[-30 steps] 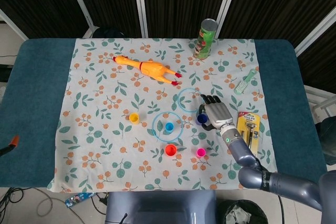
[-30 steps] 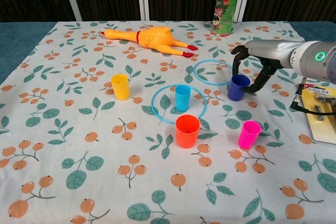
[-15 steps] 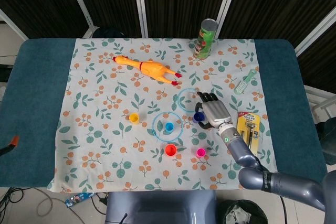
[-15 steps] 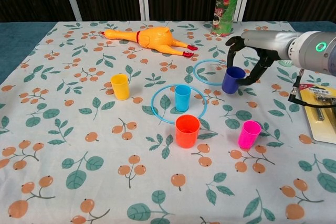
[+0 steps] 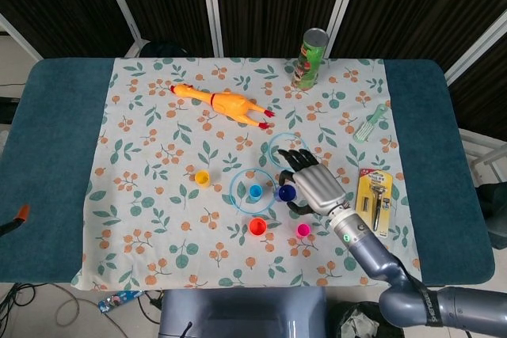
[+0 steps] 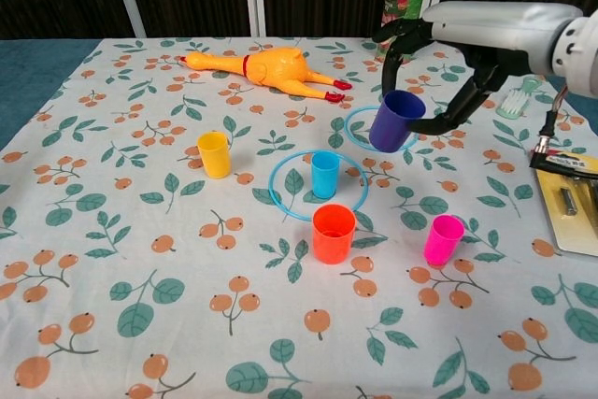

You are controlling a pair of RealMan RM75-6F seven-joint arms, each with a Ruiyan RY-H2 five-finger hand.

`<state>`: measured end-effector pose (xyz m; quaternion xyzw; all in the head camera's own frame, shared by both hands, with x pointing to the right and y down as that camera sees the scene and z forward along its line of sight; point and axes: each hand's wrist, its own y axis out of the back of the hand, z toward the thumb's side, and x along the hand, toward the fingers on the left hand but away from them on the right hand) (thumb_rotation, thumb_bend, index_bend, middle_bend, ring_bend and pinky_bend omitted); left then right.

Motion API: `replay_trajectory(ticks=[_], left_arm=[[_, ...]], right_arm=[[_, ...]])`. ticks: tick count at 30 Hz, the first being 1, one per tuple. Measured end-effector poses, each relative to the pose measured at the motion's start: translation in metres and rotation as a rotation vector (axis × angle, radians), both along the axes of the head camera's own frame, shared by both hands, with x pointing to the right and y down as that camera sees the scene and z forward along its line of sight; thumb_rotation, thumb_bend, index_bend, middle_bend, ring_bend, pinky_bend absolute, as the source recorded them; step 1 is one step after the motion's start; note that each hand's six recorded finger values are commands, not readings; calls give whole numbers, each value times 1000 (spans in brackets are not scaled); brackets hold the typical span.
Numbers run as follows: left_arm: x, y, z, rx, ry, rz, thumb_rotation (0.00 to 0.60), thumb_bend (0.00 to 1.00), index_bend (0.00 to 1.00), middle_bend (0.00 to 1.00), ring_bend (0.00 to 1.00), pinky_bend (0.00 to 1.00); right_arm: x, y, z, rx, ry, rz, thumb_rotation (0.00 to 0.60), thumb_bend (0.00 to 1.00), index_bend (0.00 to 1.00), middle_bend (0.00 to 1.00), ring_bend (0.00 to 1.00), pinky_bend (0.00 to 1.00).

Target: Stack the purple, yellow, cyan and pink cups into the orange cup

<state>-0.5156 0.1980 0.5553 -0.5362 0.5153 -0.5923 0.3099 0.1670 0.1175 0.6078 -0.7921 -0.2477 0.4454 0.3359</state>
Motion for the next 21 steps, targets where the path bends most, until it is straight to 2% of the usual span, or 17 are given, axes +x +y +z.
replay_trajectory(ticks=[6,11,21], left_arm=[[-1,0,0,1,0,-4,600,220,27,0,0,0],[-1,0,0,-1,4,-7,600,220,27,0,0,0],[-5,-1,0,0,6,-18,600,220,27,0,0,0]], right_arm=[[-9,28,-11,47,-32,-85,600,420,488,0,0,77],[-22,50,-7,64,-56,-146,600,421,488,0,0,76],[-38,62,6,63,-76,-186,600,420,488,0,0,77]])
